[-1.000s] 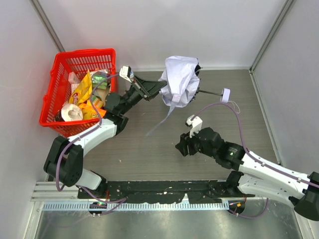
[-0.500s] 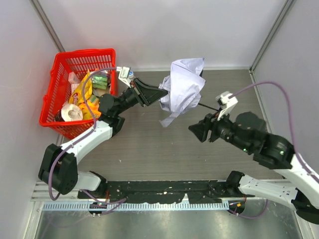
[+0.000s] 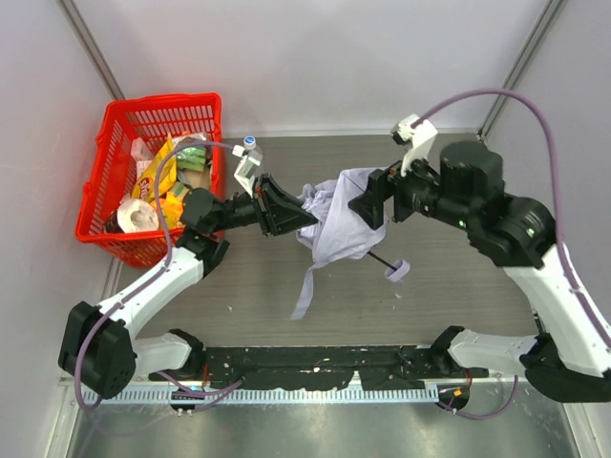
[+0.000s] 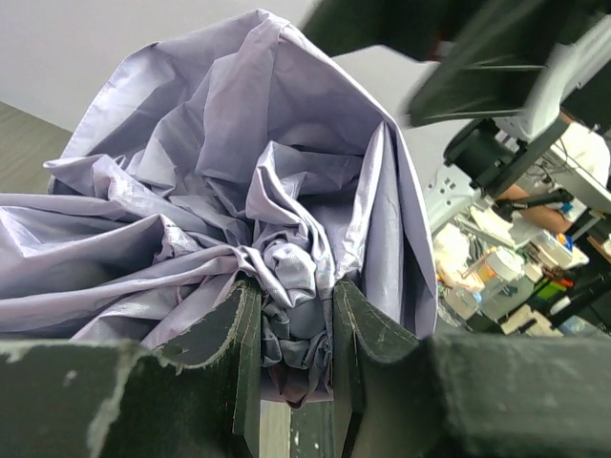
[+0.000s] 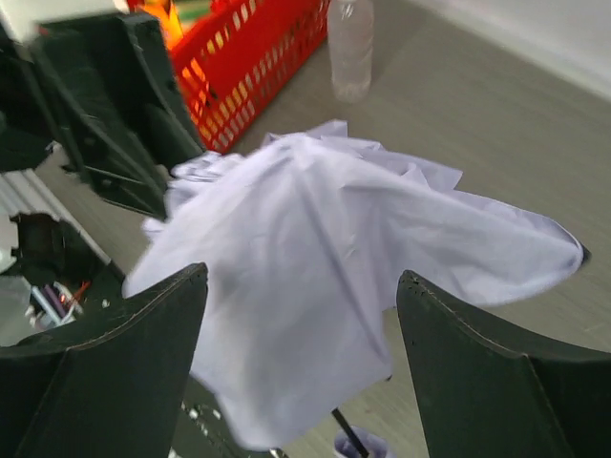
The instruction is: Put away the umbrella
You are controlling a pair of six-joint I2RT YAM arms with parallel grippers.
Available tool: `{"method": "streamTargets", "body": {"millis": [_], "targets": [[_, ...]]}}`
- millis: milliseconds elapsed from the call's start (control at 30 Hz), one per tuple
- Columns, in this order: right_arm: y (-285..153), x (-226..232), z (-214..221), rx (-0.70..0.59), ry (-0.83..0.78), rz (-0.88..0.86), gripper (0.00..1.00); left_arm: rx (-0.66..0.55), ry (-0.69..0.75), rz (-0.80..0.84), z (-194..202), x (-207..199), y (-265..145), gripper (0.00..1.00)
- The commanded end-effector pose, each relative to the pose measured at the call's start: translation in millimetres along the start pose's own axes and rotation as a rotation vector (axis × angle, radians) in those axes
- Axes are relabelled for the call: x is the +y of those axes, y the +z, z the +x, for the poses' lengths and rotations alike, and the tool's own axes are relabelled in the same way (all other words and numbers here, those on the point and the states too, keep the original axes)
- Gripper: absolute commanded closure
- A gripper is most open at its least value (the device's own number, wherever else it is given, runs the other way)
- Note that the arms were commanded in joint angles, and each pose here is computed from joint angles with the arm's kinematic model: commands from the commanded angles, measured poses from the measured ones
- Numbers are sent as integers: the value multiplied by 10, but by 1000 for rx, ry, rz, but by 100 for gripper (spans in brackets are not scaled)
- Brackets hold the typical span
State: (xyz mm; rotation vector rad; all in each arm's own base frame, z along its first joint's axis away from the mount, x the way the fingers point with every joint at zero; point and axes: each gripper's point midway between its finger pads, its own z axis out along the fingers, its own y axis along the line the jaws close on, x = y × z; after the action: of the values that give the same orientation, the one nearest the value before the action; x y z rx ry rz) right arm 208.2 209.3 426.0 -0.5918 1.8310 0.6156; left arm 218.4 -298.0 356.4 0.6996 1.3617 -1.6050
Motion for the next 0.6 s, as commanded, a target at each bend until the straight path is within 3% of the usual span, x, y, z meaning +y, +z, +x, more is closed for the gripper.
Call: {"method": "streamTargets", "body": {"millis": [0, 133, 300, 567], "targets": [[152, 145, 388, 152, -21, -239, 16, -9, 138, 93, -122, -383, -102, 100], [302, 188, 692, 225, -71, -318, 16, -4, 120, 133, -105, -496, -133, 100], [340, 420, 620, 171, -41, -457, 15, 11, 104, 165, -105, -560, -134, 100], [103, 282, 424, 134, 34, -306, 15, -18, 104, 99, -140, -454, -123, 100]]}}
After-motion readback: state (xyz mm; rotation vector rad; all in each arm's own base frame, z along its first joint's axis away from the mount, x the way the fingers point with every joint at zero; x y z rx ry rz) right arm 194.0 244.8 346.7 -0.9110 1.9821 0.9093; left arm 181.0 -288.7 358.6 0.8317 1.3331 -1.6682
